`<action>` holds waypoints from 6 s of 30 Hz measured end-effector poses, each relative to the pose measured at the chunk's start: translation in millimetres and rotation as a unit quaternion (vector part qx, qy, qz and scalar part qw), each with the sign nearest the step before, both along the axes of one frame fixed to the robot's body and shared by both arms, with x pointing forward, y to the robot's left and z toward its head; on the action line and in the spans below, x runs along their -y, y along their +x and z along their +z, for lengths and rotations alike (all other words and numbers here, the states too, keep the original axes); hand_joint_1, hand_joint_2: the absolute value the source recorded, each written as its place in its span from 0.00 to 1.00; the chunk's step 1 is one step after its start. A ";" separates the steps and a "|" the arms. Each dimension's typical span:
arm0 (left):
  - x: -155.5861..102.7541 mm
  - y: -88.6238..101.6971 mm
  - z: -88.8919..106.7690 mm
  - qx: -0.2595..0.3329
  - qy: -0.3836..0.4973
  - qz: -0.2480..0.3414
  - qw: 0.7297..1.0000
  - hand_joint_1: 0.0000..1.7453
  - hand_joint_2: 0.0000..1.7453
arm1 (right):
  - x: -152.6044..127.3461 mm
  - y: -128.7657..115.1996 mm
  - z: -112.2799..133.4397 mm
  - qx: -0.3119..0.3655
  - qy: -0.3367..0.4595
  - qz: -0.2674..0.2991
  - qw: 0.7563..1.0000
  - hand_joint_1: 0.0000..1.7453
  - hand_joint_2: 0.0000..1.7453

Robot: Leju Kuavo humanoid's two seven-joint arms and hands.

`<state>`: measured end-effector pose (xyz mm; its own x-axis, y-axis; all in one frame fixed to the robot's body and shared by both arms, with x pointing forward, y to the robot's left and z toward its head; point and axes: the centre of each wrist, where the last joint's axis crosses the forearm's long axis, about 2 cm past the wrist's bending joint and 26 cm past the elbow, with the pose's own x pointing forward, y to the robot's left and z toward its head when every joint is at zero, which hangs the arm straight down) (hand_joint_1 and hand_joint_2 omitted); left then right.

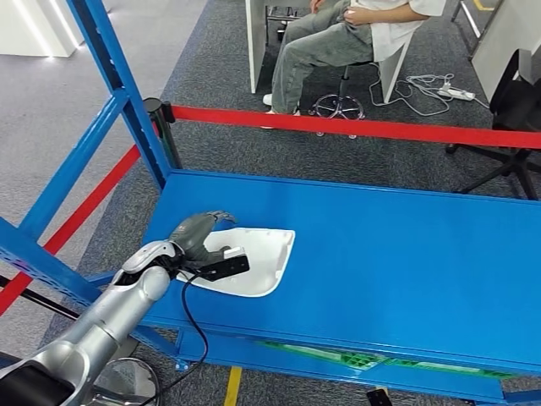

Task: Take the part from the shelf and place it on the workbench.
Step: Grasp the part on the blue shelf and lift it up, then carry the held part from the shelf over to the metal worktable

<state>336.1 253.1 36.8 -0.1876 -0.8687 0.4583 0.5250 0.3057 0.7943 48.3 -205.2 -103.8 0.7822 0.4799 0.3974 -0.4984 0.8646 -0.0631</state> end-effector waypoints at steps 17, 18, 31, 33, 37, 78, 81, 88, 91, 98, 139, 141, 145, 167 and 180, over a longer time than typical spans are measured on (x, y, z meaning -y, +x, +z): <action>-4.7 -0.6 -1.1 -0.003 -0.005 0.012 1.000 1.00 1.00 | 0.1 0.7 0.1 0.001 -0.003 0.000 1.000 0.00 1.00; -4.9 0.2 -0.4 -0.002 -0.005 0.012 1.000 1.00 1.00 | 0.1 0.9 0.1 0.002 -0.003 0.001 1.000 0.00 1.00; -4.8 -0.9 -1.2 0.003 -0.014 0.024 1.000 1.00 1.00 | 0.4 0.3 0.0 0.002 -0.007 0.005 1.000 0.00 1.00; -4.1 0.7 0.7 0.014 -0.020 0.029 0.999 1.00 1.00 | 0.3 1.1 0.1 0.003 -0.007 0.005 1.000 0.00 1.00; 7.4 4.2 8.4 0.063 -0.087 0.041 0.993 1.00 1.00 | 0.4 0.5 0.0 0.002 -0.007 0.005 1.000 0.00 1.00; 58.0 -3.7 156.6 0.357 -0.484 0.039 0.798 1.00 1.00 | 0.2 0.0 0.0 0.000 -0.013 0.001 1.000 0.00 1.00; 57.4 -4.6 160.7 0.364 -0.488 0.038 0.793 1.00 1.00 | 0.1 0.5 0.1 0.000 -0.013 0.002 1.000 0.00 1.00; 64.1 -9.8 162.0 0.326 -0.535 0.007 0.780 1.00 1.00 | 0.0 0.9 0.2 -0.002 -0.011 0.007 1.000 0.00 1.00; 71.1 -15.0 158.8 0.291 -0.568 -0.002 0.770 1.00 1.00 | 0.0 0.0 0.0 -0.004 -0.011 0.007 1.000 0.00 1.00; 91.5 -31.8 151.1 0.218 -0.625 -0.004 0.749 1.00 1.00 | 0.3 0.5 0.1 -0.001 -0.016 -0.002 1.000 0.00 1.00; 115.8 -72.5 144.5 0.235 -0.605 -0.087 0.756 1.00 1.00 | -0.9 -0.4 0.2 -0.003 -0.013 -0.014 1.000 0.00 1.00; 116.5 -72.8 145.8 0.237 -0.605 -0.090 0.754 1.00 1.00 | -1.3 0.0 0.3 -0.002 -0.013 -0.014 1.000 0.00 1.00; 118.3 -74.5 146.8 0.237 -0.607 -0.095 0.753 1.00 1.00 | -2.3 0.6 0.6 -0.002 -0.012 -0.014 1.000 0.00 1.00; 123.0 -81.1 143.0 0.219 -0.604 -0.119 0.757 1.00 1.00 | -2.5 0.9 0.6 -0.003 -0.012 -0.014 1.000 0.00 1.00; 123.2 -82.7 141.7 0.218 -0.603 -0.125 0.757 1.00 1.00 | -3.6 1.0 0.8 -0.003 -0.011 -0.014 1.000 0.00 1.00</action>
